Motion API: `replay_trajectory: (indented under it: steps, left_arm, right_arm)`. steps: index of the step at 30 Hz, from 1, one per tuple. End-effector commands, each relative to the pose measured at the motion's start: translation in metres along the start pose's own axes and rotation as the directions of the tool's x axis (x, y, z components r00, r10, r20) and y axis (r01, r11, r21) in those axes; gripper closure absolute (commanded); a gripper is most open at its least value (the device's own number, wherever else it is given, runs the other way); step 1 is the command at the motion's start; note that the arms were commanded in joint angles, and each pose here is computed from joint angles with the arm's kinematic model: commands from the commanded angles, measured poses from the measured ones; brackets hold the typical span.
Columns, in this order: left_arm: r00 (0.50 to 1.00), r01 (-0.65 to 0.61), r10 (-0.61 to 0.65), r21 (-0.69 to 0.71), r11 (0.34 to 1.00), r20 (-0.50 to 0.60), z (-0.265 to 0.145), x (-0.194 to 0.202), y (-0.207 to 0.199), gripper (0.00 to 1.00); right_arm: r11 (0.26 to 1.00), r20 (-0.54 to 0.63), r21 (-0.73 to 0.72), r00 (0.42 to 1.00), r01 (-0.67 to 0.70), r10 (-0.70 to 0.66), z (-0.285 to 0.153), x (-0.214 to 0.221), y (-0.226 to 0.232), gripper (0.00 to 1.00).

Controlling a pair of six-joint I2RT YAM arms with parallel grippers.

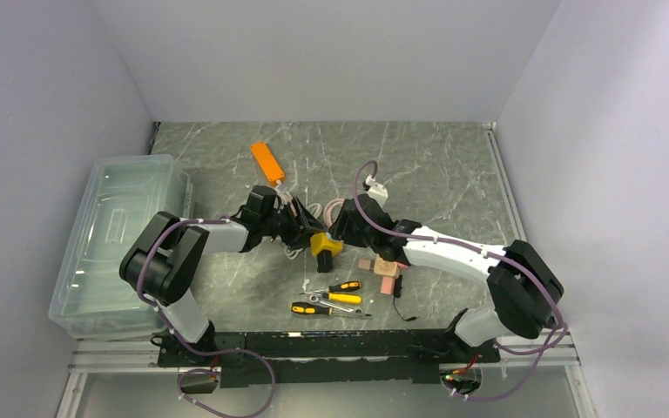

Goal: Pull the plug off the socket
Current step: Remove the plug from the socket.

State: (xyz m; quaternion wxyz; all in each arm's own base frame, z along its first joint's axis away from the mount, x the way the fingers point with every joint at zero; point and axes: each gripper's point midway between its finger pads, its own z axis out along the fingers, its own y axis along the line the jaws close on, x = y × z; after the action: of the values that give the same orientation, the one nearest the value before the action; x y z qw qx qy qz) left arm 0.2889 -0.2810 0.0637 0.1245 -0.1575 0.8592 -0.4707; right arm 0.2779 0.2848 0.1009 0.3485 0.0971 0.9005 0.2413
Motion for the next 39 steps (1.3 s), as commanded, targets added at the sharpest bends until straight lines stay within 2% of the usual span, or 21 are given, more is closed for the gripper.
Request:
replay_trajectory:
  steps: [1, 14, 26, 39]
  left_arm:
    - [0.999, -0.026, 0.025, -0.031, 0.999, -0.031, 0.004, 0.006, 0.011, 0.97]
    - [0.999, -0.021, 0.020, -0.034, 0.999, -0.035, 0.005, 0.007, 0.013, 0.97]
    - [0.999, -0.015, 0.014, -0.036, 0.999, -0.040, 0.006, 0.008, 0.015, 0.97]
    - [0.999, -0.010, 0.008, -0.044, 0.999, -0.045, 0.008, 0.008, 0.018, 0.97]
  right_arm:
    - [1.000, 0.098, 0.011, 0.995, 0.009, -0.010, -0.002, -0.021, 0.007, 1.00]
    - [0.997, 0.110, 0.070, 0.993, 0.045, -0.052, -0.002, -0.010, 0.008, 1.00]
    - [0.997, 0.040, -0.010, 0.997, -0.071, 0.072, 0.007, -0.003, -0.008, 1.00]
    - [1.000, 0.094, 0.006, 0.995, -0.026, 0.025, 0.001, -0.018, -0.002, 1.00]
